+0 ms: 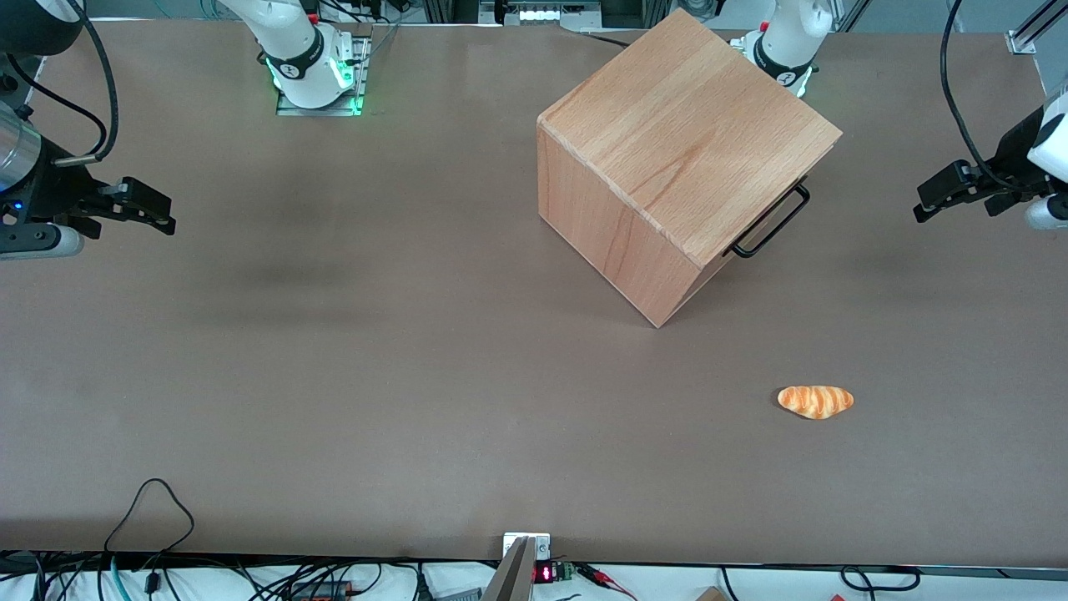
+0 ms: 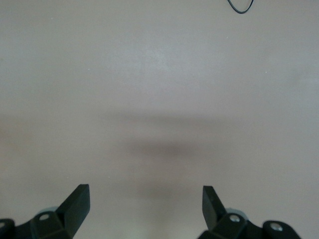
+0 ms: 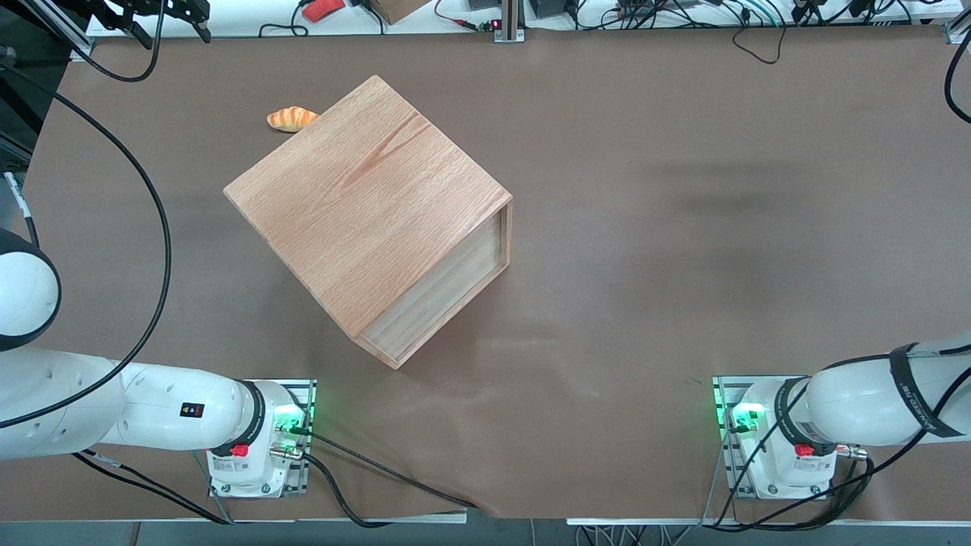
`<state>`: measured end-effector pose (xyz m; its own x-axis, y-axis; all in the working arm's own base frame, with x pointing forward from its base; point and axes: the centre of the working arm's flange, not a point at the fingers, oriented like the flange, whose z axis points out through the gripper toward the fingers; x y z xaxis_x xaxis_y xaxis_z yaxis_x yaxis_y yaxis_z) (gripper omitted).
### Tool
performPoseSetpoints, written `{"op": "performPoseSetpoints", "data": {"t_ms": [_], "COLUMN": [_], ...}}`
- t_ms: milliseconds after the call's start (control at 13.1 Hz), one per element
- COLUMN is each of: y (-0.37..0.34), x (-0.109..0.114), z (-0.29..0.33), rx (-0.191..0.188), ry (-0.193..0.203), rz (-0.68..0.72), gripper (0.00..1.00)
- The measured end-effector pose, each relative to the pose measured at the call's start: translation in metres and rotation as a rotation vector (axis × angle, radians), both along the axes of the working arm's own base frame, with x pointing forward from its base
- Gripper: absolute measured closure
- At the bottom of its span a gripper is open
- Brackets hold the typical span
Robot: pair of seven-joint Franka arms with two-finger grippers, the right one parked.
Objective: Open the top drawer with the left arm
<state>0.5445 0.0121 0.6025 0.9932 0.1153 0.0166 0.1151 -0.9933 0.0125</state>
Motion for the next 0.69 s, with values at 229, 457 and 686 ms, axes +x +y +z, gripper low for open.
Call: {"op": "performPoseSetpoints", "data": {"t_ms": [229, 457, 686], "y": [0.000, 0.000, -0.001], "x": [0.000, -0.001, -0.001], "z": [-0.002, -0.005, -0.026], "rx": [0.000, 0.000, 0.000], "ry": [0.005, 0.012, 0.048], "rz": [-0.003, -0.003, -0.008], "gripper": [0.00, 0.00, 0.00]}}
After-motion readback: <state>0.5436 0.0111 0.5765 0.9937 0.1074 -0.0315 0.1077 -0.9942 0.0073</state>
